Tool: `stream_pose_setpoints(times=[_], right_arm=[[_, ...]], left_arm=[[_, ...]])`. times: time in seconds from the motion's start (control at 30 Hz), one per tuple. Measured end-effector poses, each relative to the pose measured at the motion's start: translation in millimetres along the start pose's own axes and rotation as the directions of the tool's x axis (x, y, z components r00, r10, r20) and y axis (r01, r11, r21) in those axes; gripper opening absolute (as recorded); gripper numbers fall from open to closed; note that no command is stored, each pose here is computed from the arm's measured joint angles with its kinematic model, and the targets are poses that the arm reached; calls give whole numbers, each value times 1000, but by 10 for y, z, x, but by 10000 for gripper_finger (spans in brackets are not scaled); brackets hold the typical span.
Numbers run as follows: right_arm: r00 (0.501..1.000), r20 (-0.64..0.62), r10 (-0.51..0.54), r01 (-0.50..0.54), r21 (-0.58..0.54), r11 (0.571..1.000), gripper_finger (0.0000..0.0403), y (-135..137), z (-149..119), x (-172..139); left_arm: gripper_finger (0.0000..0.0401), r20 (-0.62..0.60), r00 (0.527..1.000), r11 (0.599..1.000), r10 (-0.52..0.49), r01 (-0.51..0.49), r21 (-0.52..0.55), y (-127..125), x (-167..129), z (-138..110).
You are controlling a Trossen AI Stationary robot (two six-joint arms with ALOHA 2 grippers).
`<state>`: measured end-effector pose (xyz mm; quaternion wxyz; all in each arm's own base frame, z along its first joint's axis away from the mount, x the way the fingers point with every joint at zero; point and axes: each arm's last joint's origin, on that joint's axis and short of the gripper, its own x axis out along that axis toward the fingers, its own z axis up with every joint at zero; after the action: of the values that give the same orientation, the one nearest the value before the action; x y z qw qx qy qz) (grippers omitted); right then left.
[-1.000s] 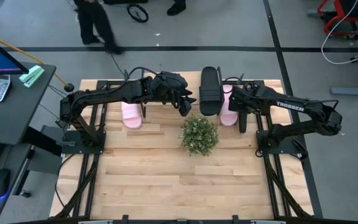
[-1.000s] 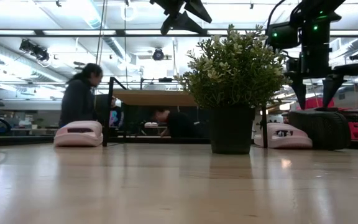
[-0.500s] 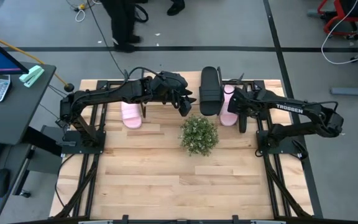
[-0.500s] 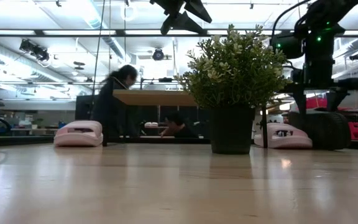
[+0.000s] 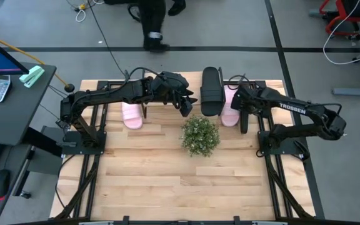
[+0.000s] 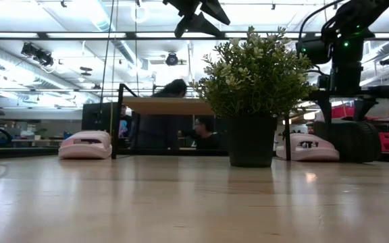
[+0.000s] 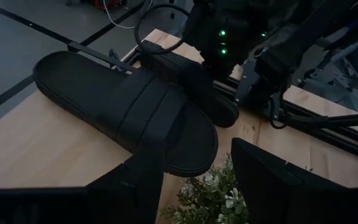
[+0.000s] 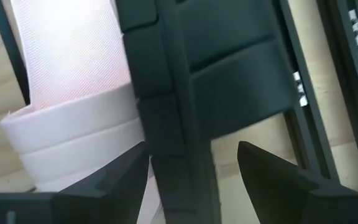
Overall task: Pick and place slides into the shelf
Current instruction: Put the black slipper on the shelf
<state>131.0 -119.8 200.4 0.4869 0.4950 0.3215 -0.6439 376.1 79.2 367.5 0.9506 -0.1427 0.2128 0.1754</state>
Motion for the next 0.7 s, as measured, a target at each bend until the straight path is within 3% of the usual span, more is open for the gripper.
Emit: stream_pose_setpoints(times=[0.37, 0.7], right_arm=[[1000, 8, -3, 3, 16, 1000, 240, -32, 101, 27], [1000, 14, 5, -4, -11, 1000, 124, -5, 108, 46]], left_arm=[[191, 1, 1000, 1000, -1, 1, 0, -2, 0, 0], [186, 1, 1000, 1000, -1, 1, -1, -2, 0, 1]])
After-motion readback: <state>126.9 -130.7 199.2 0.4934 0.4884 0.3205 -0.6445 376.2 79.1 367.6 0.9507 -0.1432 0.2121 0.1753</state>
